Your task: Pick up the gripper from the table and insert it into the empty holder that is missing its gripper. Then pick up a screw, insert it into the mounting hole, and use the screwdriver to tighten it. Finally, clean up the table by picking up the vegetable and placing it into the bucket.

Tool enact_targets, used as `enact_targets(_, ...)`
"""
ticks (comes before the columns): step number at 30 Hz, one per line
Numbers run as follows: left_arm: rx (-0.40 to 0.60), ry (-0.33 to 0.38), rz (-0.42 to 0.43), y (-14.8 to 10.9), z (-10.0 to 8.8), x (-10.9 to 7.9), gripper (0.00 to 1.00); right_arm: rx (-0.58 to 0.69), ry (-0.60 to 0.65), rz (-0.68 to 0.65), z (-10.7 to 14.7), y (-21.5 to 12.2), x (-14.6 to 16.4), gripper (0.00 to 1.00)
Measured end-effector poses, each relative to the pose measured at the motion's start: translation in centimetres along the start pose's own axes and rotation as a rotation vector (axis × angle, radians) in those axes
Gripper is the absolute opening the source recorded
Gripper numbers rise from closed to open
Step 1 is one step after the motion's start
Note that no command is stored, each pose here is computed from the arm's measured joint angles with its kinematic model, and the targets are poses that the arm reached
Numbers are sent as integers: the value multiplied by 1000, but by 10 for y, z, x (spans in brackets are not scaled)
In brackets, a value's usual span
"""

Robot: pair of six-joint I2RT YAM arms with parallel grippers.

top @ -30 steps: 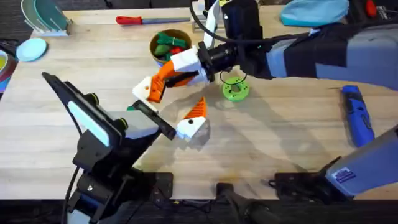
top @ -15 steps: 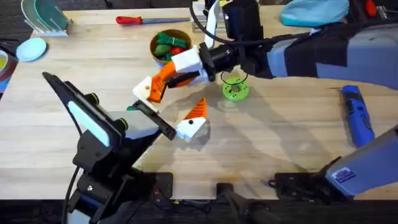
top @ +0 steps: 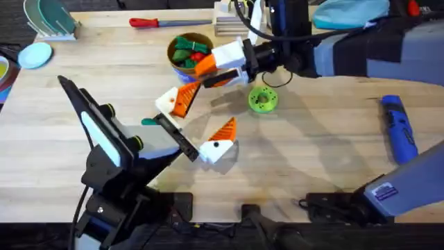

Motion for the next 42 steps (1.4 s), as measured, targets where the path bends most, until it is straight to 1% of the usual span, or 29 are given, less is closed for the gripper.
enact_targets(3, -4, 0, 27, 0, -1, -4, 993, 19, 14, -4, 5, 0, -2, 926)
enact_targets(11, -11, 0, 84, -1, -2, -12, 993, 82, -56, -69, 16, 4, 8, 929)
enact_targets(19, -14, 0, 112, -1, -2, -16, 993, 130, -84, -107, 25, 12, 14, 921)
enact_targets(23, -15, 0, 112, -1, -2, -16, 993, 156, -95, -117, 31, 20, 17, 835)
enact_targets(24, -15, 0, 112, -1, -2, -16, 993, 162, -97, -120, 32, 22, 18, 801)
enact_targets(30, -15, 0, 113, -1, -2, -16, 993, 167, -100, -122, 33, 23, 19, 525)
enact_targets(34, -15, 0, 113, -1, -2, -16, 992, 168, -87, -119, 34, 23, 18, 468)
enact_targets(35, -15, 0, 113, -1, -2, -16, 993, 168, -81, -116, 35, 23, 17, 441)
enact_targets(37, -15, 0, 113, -1, -2, -16, 993, 167, -76, -113, 35, 23, 16, 371)
enact_targets(40, -15, 0, 112, -1, -2, -16, 993, 165, -75, -110, 34, 23, 16, 238)
enact_targets(42, -14, 0, 112, -1, -2, -16, 993, 164, -75, -110, 34, 23, 16, 193)
Point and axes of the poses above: each hand's point on the last joint's axis, 136 mm out from that joint toward the fingers, its own y axis out along the fingers, its own x axis along the line the jaws close on, z = x × y, the point moved 3 cm from there along -y, back along the fingers, and after that the axes turned 6 degrees about y, right-handed, at the moved point
